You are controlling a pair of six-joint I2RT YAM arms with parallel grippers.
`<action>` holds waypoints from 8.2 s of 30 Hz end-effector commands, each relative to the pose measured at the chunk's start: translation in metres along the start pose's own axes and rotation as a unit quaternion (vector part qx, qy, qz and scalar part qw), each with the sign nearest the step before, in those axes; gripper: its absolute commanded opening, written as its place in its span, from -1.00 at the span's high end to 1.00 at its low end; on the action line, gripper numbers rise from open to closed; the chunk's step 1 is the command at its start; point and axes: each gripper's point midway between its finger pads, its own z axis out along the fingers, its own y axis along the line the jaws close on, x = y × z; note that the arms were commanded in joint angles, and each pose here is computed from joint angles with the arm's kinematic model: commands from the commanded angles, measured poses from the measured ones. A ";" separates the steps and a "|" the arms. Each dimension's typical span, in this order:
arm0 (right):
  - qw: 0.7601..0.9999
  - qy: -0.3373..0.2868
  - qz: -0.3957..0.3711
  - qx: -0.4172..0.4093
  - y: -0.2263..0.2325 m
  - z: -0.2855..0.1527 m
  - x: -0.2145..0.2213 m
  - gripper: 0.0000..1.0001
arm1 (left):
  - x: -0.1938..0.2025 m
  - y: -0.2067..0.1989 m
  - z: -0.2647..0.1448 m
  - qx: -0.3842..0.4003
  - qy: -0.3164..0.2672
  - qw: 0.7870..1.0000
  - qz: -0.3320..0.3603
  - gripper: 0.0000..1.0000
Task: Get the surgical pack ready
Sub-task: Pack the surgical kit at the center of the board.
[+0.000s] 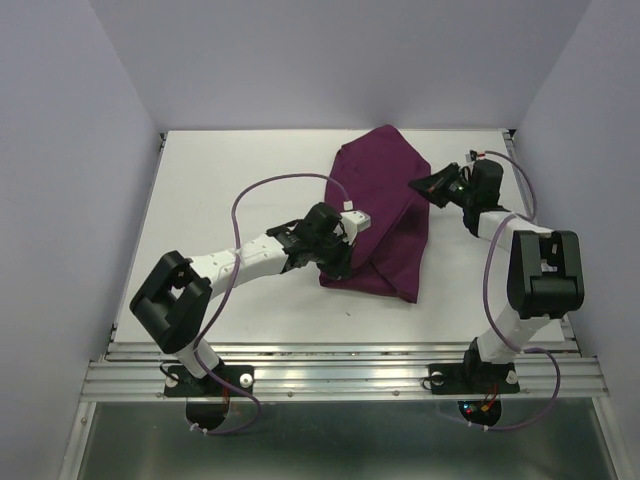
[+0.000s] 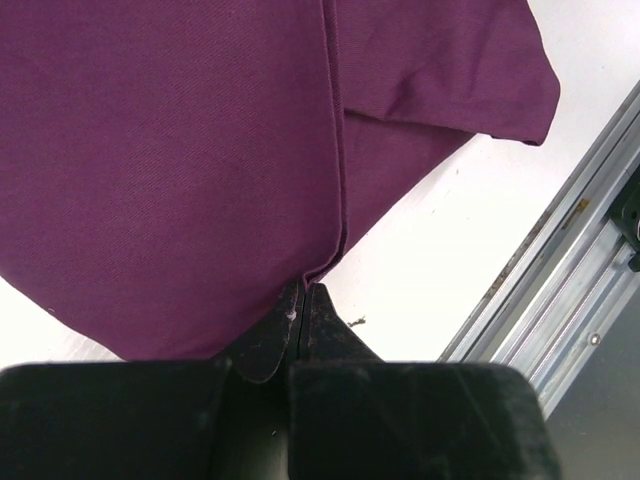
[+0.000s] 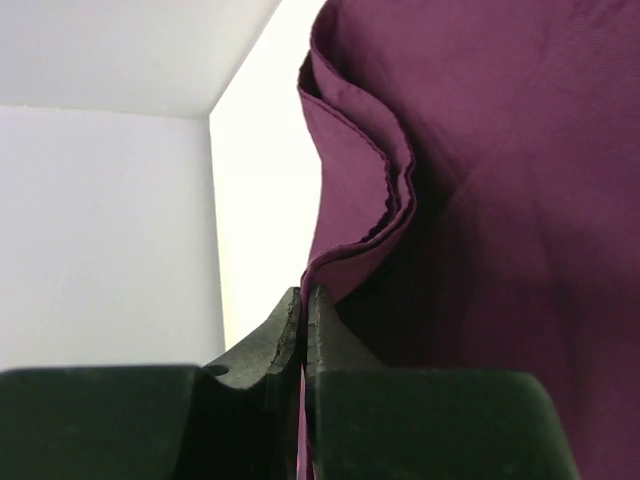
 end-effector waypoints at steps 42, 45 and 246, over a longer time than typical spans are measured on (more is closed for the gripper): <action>0.993 -0.047 -0.060 0.090 -0.072 0.011 -0.024 0.99 | 0.019 0.013 -0.016 -0.010 -0.015 0.997 -0.077 1.00; 0.992 -0.039 -0.059 0.100 -0.083 0.015 -0.020 0.99 | 0.028 0.013 -0.010 -0.002 0.000 0.997 -0.082 1.00; 0.925 -0.022 -0.252 0.282 -0.025 -0.063 0.045 0.99 | 0.039 0.014 -0.028 -0.012 0.010 0.973 -0.232 1.00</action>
